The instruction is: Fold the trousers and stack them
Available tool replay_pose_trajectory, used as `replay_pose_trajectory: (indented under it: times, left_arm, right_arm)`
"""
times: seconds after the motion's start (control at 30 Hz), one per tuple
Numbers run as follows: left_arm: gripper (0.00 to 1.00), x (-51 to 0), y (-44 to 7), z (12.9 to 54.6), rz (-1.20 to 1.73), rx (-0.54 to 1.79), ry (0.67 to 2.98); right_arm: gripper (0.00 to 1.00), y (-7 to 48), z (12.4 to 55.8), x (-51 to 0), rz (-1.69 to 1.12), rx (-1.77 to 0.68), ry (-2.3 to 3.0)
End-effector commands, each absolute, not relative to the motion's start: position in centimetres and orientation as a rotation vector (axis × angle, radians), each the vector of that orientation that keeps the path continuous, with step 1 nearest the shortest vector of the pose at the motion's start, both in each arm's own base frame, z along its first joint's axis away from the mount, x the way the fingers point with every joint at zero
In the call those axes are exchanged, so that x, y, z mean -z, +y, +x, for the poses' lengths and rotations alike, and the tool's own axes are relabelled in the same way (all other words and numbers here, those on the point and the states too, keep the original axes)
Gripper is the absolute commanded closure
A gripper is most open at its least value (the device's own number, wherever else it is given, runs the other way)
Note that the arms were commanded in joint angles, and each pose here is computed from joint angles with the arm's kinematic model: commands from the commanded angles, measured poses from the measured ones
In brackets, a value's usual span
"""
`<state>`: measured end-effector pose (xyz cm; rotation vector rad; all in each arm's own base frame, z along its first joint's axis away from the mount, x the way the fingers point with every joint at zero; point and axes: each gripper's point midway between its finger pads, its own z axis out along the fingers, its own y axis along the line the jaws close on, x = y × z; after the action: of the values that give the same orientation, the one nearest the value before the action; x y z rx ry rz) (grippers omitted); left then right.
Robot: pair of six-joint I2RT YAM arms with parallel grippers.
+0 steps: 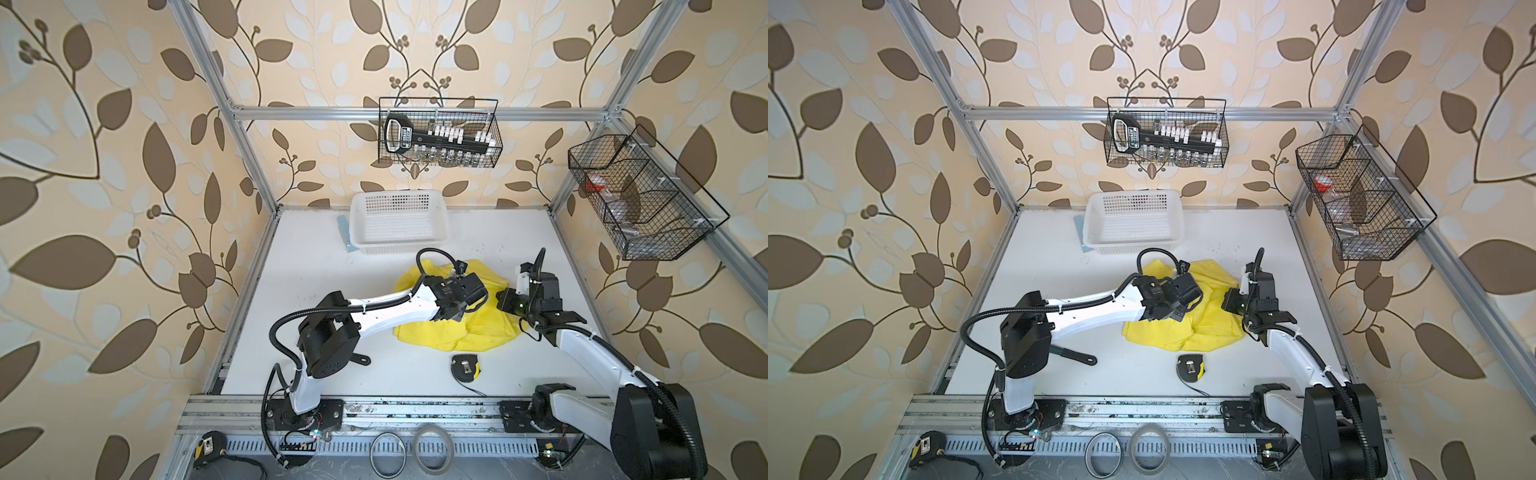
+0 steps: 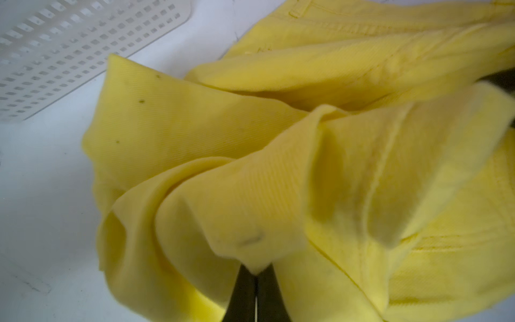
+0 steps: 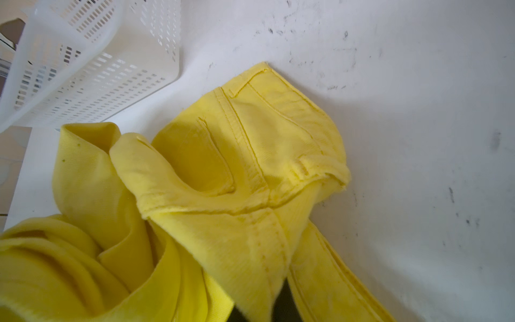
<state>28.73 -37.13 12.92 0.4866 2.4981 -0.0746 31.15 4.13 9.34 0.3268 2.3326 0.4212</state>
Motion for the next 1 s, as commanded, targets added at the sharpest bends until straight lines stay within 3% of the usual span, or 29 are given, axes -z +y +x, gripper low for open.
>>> replay_pose_trajectory:
  times: [0.0,0.13,0.17,0.23,0.5,0.63,0.8,0.97]
  left_arm:
    - [1.00,-14.3,-32.8,29.7,0.443,-0.018,2.507]
    - [1.00,-15.6,-32.0,29.5,0.397,0.156,2.526]
    - [0.89,-16.1,-32.5,29.0,0.402,0.215,2.533]
    - [0.79,-16.8,-33.8,27.8,0.422,0.334,2.561]
    - [0.68,-18.2,-40.4,22.6,0.540,0.669,2.527]
    - [0.51,-17.9,-42.0,22.4,0.584,0.636,2.515]
    - [0.29,-18.5,-39.9,25.3,0.554,0.340,2.464]
    - [0.06,-20.8,-41.2,25.2,0.616,0.294,2.349]
  right_arm:
    - [1.00,3.1,32.0,-12.3,0.335,-0.384,2.255]
    - [1.00,3.2,32.1,-14.7,0.322,-0.406,2.192]
    - [1.00,3.5,32.1,-15.0,0.316,-0.426,2.190]
    - [1.00,3.8,32.2,-15.1,0.313,-0.454,2.188]
    - [1.00,4.3,31.9,-15.0,0.304,-0.483,2.192]
    - [1.00,4.3,31.8,-14.9,0.301,-0.480,2.191]
    - [1.00,4.3,31.5,-14.6,0.293,-0.477,2.198]
    - [1.00,4.5,31.7,-14.0,0.296,-0.492,2.207]
